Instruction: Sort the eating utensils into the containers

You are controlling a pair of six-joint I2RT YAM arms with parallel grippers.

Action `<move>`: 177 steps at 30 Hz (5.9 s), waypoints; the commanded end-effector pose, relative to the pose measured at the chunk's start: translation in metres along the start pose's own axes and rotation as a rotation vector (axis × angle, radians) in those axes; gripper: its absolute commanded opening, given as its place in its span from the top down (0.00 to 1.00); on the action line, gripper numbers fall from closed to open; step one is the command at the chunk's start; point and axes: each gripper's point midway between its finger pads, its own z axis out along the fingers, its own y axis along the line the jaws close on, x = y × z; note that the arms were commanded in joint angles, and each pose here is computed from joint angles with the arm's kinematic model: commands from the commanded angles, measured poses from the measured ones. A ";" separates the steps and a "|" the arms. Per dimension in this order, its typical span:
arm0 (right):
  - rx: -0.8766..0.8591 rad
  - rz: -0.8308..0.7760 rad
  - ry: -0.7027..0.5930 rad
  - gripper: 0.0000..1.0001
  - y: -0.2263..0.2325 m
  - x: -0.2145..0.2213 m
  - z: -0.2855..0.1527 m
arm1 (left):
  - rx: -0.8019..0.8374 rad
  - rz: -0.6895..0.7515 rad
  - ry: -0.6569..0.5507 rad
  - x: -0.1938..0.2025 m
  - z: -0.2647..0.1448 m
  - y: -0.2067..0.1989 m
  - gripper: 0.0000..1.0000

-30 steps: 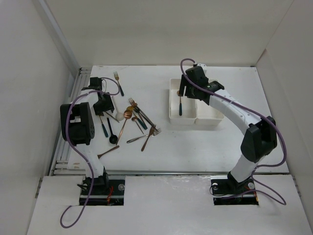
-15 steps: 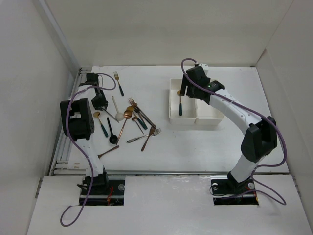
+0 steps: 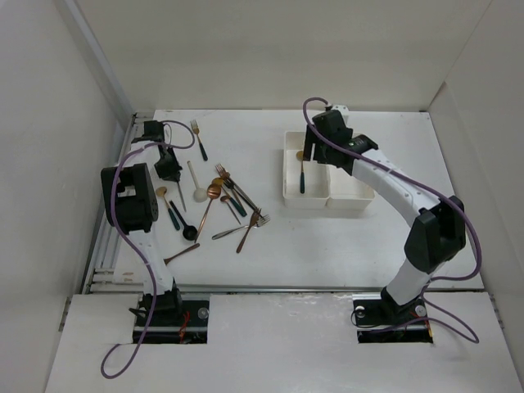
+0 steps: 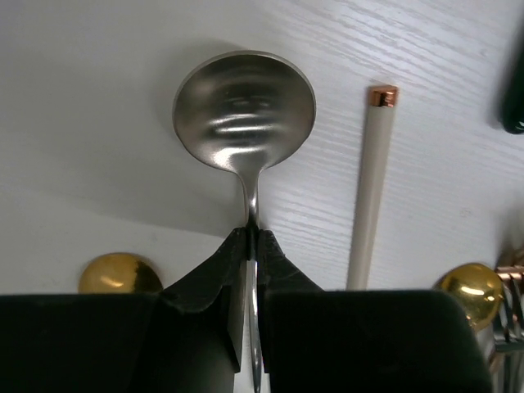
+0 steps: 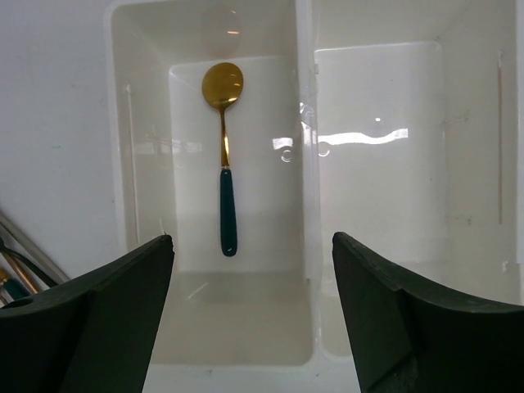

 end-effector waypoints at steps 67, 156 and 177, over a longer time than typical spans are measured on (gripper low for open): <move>-0.425 0.075 -0.189 1.00 0.126 -0.056 -0.012 | -0.023 0.275 -0.430 -0.026 -0.212 -0.015 0.00; -0.063 -0.005 -0.063 0.37 0.026 -0.006 0.024 | -0.008 0.257 0.406 0.122 -0.047 0.065 0.68; -0.374 -0.175 -0.229 0.05 0.099 -0.043 -0.051 | 0.306 0.195 -0.044 -0.042 -0.157 -0.009 1.00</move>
